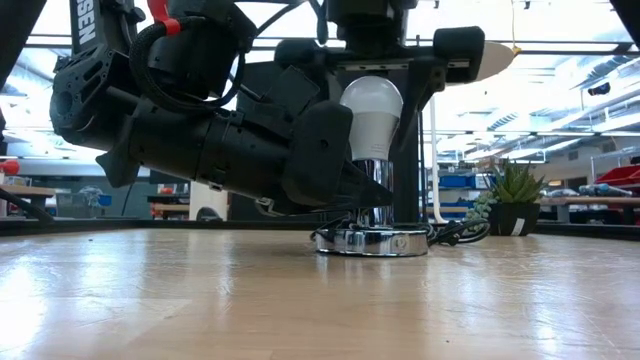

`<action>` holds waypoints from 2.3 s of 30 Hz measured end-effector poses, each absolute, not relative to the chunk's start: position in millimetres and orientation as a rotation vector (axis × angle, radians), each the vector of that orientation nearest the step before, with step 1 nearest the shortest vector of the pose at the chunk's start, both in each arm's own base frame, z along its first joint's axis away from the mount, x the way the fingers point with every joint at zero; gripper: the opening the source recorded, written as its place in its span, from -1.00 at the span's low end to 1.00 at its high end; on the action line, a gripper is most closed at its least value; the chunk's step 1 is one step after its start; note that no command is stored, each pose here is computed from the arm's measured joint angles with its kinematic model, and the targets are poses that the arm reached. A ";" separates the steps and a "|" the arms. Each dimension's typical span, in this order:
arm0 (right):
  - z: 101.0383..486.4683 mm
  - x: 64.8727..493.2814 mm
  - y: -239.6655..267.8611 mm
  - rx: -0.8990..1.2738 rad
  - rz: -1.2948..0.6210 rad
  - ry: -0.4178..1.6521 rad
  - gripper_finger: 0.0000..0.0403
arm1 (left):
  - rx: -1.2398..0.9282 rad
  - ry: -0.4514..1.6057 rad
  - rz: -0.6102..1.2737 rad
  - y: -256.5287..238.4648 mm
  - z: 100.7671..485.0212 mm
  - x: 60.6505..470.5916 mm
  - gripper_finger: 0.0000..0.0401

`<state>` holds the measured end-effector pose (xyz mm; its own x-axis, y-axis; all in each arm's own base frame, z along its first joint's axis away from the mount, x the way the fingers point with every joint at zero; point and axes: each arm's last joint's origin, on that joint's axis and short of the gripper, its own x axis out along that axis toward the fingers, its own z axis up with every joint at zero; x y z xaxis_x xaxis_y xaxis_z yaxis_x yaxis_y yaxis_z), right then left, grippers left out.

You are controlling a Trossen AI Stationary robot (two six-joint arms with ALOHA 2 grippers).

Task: Screw lightbulb
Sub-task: Insert the lightbulb into the silver lamp

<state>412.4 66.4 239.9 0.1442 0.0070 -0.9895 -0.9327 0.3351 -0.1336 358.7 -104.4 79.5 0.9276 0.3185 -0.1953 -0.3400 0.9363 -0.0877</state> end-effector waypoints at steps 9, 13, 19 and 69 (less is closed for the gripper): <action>239.7 412.0 61.0 -0.968 0.852 1.250 0.26 | -0.122 0.180 0.338 -104.4 79.6 358.7 -0.08; 239.6 412.0 61.0 -0.825 0.726 1.303 0.26 | -0.122 0.179 0.338 -104.4 79.6 358.8 -0.08; 239.8 413.3 61.5 -0.544 0.498 1.361 0.36 | -0.117 0.180 0.338 -104.2 79.6 358.8 -0.08; 240.2 413.8 74.6 -0.925 0.775 1.236 0.56 | -0.122 0.178 0.338 -104.3 79.8 358.9 -0.08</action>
